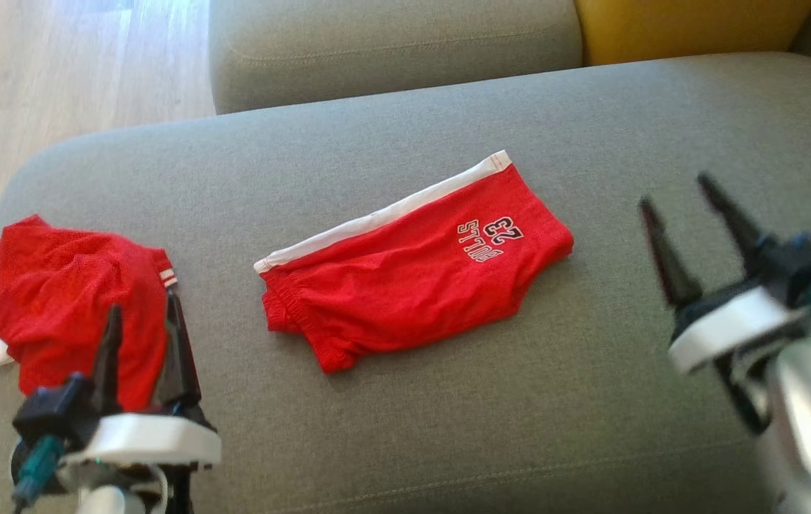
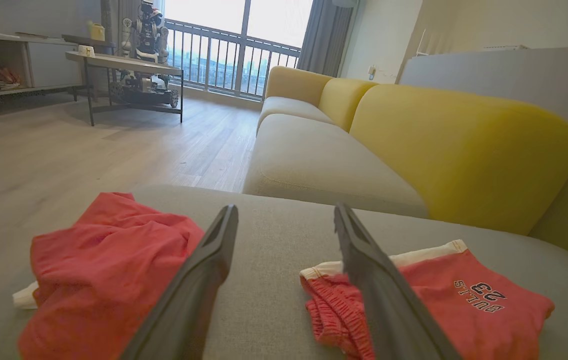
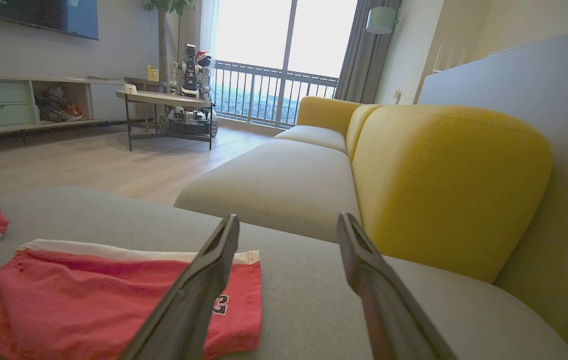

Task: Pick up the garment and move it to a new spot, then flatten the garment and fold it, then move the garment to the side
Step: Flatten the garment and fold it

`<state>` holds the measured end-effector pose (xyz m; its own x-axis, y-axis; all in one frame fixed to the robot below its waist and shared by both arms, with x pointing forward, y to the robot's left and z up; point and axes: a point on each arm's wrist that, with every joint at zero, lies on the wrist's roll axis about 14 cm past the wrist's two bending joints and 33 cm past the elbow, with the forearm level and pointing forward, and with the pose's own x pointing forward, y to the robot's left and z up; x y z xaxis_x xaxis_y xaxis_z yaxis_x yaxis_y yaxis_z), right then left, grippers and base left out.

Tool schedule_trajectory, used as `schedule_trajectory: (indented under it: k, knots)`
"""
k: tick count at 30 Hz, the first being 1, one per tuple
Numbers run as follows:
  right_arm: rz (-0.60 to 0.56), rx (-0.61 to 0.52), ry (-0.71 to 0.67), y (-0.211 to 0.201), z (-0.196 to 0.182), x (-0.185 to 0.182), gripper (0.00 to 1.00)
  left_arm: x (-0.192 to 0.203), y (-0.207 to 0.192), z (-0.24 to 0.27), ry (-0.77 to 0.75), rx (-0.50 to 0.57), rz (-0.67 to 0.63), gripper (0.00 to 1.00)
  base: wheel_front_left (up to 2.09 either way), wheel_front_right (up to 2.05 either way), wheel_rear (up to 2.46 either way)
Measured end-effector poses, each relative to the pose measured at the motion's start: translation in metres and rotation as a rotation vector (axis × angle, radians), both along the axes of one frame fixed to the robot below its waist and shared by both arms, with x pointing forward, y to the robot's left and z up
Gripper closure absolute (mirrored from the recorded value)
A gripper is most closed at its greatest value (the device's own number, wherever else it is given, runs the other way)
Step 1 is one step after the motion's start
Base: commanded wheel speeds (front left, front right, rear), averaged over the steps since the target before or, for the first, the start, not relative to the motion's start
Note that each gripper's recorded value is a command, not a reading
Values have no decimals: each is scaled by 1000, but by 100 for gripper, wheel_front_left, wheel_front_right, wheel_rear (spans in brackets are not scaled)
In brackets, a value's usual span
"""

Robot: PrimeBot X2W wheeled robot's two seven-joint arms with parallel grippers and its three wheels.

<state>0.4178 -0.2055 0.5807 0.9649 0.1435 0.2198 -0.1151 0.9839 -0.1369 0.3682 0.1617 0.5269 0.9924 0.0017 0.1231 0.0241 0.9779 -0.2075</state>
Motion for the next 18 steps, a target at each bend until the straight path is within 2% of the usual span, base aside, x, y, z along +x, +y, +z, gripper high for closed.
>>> schedule_trajectory:
  k: [9, 18]
  knots:
    - [-51, -8, 114, 11, -55, -39, 0, -20, 8, -19, 45, 9, 20, 0, 0, 0, 0]
    - [-59, 10, 126, 15, -60, -38, 0, -21, 12, -22, 52, 15, 20, 0, 0, 0, 0]
